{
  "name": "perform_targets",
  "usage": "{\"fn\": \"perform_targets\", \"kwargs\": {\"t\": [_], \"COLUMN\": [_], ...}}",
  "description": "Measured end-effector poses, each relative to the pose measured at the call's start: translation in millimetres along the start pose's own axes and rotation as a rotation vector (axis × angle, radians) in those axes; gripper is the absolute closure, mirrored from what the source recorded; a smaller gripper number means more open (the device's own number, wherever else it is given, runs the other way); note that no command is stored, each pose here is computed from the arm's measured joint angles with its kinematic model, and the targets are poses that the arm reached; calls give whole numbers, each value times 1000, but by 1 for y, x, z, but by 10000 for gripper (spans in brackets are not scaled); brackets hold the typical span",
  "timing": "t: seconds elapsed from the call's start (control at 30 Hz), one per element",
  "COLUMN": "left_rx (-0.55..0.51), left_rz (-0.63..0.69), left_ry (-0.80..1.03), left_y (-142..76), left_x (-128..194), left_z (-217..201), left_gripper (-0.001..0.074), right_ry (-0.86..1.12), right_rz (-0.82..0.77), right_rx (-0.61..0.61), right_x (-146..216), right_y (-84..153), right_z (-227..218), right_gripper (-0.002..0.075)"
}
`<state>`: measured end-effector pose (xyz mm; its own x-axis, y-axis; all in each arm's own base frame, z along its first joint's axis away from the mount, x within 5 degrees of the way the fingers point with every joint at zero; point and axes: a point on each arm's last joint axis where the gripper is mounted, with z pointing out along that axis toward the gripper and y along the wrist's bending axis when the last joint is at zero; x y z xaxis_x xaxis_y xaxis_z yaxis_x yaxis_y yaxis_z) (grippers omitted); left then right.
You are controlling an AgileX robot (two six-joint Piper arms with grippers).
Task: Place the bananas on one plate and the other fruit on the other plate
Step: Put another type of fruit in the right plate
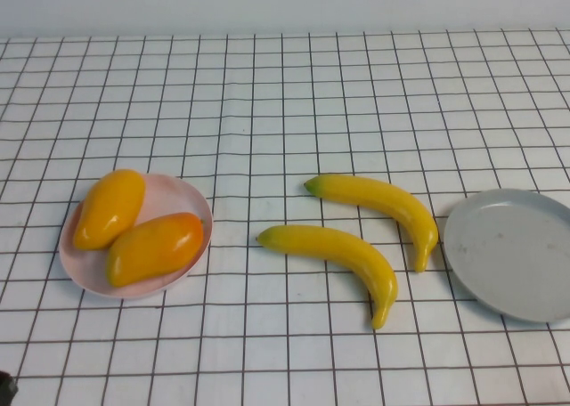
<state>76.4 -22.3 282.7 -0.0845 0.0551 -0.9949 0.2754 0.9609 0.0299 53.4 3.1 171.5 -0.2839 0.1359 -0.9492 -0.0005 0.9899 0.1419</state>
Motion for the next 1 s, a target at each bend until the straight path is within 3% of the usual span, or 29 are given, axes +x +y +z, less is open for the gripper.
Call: {"fn": "perform_targets", "kwargs": {"t": [0.43,0.63,1.0], "left_rx": [-246,-260,-249], "left_rz": [-62,-70,-93], "left_ry": [-15,59,198], "left_y": [12,12,10], "left_x": [69,99,113], "left_z": [-20,-16,-18], "left_gripper": [737,737,737], "right_ry": [0,0,0], "right_rz": [0,0,0], "right_rx": [0,0,0], "right_x": [0,0,0], "right_y": [0,0,0], "right_z": [0,0,0], "right_gripper": [741,741,741]}}
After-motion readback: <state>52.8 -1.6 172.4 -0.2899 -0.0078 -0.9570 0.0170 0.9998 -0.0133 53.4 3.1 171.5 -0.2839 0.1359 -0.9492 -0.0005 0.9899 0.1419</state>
